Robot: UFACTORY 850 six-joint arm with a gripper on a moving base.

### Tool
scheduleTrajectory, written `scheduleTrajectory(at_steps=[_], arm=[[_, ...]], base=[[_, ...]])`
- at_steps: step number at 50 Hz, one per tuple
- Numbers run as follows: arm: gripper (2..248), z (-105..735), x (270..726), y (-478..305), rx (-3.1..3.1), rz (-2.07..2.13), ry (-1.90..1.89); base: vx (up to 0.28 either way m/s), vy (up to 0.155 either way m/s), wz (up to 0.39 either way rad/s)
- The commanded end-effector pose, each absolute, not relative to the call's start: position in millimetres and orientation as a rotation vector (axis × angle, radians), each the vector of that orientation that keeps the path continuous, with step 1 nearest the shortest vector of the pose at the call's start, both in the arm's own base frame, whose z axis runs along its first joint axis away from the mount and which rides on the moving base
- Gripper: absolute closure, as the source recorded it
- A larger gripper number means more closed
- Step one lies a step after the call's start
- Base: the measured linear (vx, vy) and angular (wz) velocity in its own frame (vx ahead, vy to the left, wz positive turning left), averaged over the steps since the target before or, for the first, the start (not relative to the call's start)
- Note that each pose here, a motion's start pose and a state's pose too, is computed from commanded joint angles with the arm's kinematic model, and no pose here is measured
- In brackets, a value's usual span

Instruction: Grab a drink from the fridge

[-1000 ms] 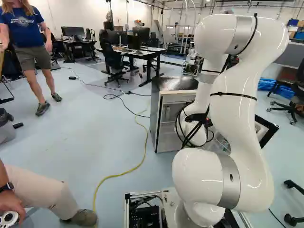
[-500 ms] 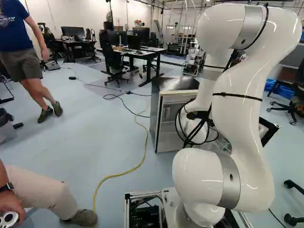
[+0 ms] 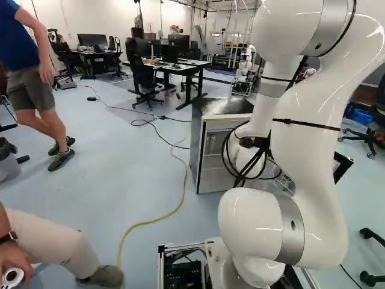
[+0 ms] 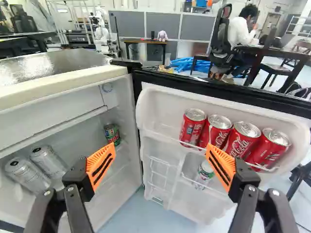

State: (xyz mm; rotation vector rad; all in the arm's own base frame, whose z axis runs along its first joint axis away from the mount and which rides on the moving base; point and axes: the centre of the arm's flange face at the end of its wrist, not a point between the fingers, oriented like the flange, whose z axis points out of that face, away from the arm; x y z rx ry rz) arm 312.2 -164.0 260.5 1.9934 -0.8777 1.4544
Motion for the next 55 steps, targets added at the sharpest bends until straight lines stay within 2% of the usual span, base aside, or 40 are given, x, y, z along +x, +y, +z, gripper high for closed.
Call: scheduleTrajectory(at_steps=[55], arm=[[3, 266, 320, -176, 1.848, 1.259, -1.183]], base=[[0.0, 0.0, 0.0]])
